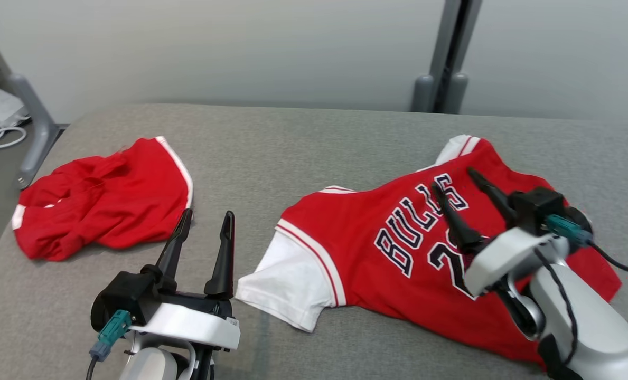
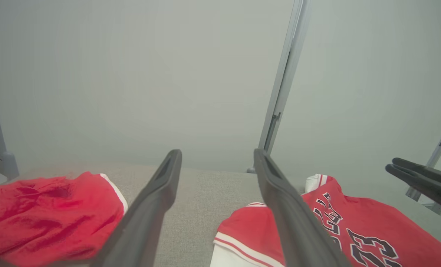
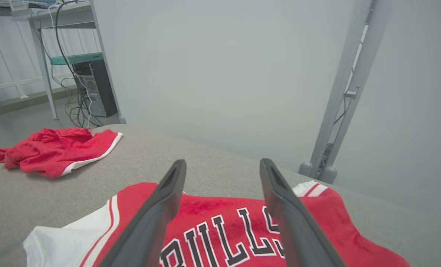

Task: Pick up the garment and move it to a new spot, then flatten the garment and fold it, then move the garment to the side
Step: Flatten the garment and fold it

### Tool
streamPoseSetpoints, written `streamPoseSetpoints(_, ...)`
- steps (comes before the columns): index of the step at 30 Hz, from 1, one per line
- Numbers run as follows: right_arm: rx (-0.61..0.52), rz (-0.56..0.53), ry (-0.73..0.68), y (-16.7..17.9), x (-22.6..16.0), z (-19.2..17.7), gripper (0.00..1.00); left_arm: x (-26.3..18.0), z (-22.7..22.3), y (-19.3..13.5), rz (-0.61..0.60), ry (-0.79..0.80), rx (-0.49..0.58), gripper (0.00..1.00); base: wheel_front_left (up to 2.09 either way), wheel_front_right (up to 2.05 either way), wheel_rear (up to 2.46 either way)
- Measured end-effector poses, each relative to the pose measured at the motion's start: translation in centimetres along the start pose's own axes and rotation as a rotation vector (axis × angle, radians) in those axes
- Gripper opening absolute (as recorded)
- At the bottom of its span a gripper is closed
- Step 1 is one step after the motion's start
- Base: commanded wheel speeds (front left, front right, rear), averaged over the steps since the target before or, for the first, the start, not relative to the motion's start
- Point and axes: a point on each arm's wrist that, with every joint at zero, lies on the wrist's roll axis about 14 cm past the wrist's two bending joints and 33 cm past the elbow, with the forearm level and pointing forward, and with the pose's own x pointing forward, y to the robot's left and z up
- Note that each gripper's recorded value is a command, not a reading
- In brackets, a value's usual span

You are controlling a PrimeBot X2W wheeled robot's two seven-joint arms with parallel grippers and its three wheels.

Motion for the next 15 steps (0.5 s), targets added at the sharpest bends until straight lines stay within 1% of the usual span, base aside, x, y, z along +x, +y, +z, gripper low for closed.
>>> streamPoseSetpoints(4, 0.005, -0.155, -0.037, -3.7, -3.2, 0.0, 1.00, 0.6, -0.3, -1.2, -0.037, 0.005, -0.002, 1.00, 0.00, 0.00, 0.00)
streamPoseSetpoints(8, 0.032, -0.279, -0.036, -5.7, -6.2, -1.1, 1.00, 1.0, -0.8, -2.0, -0.061, 0.017, -0.008, 1.00, 0.00, 0.00, 0.00)
streamPoseSetpoints(11, 0.041, -0.328, -0.013, -6.0, -7.8, -2.4, 1.00, 1.3, -1.2, -2.6, -0.078, 0.027, -0.012, 1.00, 0.00, 0.00, 0.00)
streamPoseSetpoints(15, 0.046, -0.357, -0.007, -6.2, -8.7, -2.8, 1.00, 1.4, -1.6, -3.2, -0.097, 0.038, -0.017, 1.00, 0.00, 0.00, 0.00)
